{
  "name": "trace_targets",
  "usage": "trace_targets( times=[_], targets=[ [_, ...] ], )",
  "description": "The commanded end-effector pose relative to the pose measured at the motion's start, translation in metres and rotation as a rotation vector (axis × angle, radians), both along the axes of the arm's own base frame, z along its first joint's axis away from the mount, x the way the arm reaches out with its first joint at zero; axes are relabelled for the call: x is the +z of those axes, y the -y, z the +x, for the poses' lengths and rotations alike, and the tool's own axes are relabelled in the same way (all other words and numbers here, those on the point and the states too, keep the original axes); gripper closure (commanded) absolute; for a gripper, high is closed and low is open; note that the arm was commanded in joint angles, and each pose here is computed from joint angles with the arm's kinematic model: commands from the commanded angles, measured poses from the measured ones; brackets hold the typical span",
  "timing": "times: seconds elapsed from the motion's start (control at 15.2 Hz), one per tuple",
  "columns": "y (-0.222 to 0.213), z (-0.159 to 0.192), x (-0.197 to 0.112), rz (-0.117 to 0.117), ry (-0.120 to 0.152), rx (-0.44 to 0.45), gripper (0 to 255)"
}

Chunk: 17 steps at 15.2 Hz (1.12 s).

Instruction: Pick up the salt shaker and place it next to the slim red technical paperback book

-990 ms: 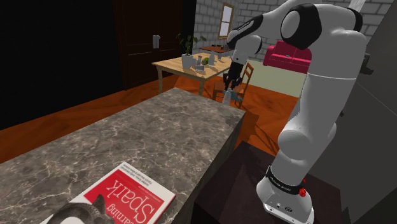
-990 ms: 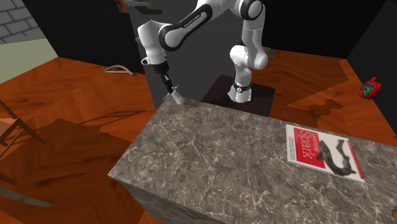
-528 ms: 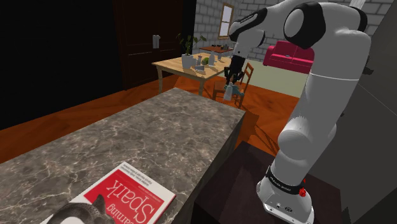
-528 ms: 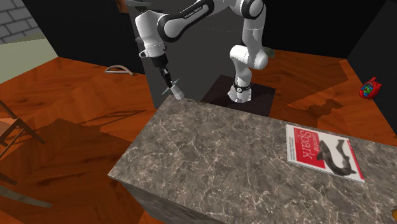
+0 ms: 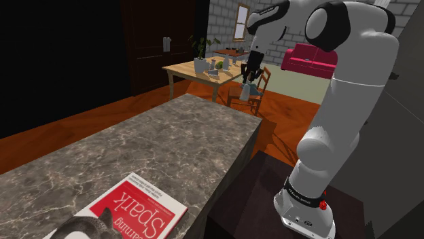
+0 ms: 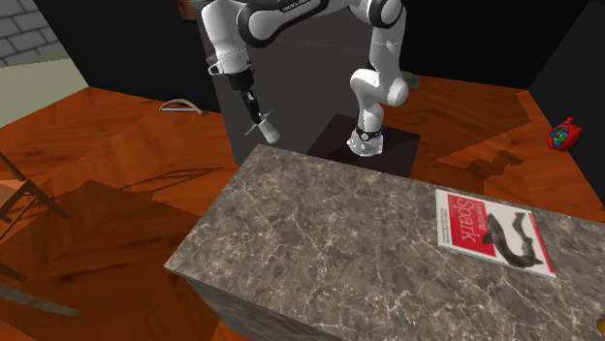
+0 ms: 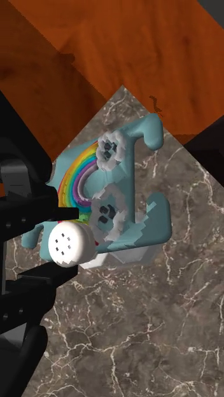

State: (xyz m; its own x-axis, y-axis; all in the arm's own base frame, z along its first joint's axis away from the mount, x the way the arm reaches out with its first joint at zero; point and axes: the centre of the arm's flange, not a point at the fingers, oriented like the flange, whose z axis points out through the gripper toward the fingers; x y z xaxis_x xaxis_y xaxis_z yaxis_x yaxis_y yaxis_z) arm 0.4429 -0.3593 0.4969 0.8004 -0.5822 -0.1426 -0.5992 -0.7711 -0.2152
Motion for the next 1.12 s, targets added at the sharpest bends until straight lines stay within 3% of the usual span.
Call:
trace_targets(
  times=[0.0,0.26,1.06],
  targets=[
    [0.000,0.000,0.011,0.000,0.000,0.000,255],
    [0.000,0.000,0.029,0.000,0.000,0.000,255],
    [-0.155,0.029,0.029,0.000,0.000,0.000,255]
  ],
)
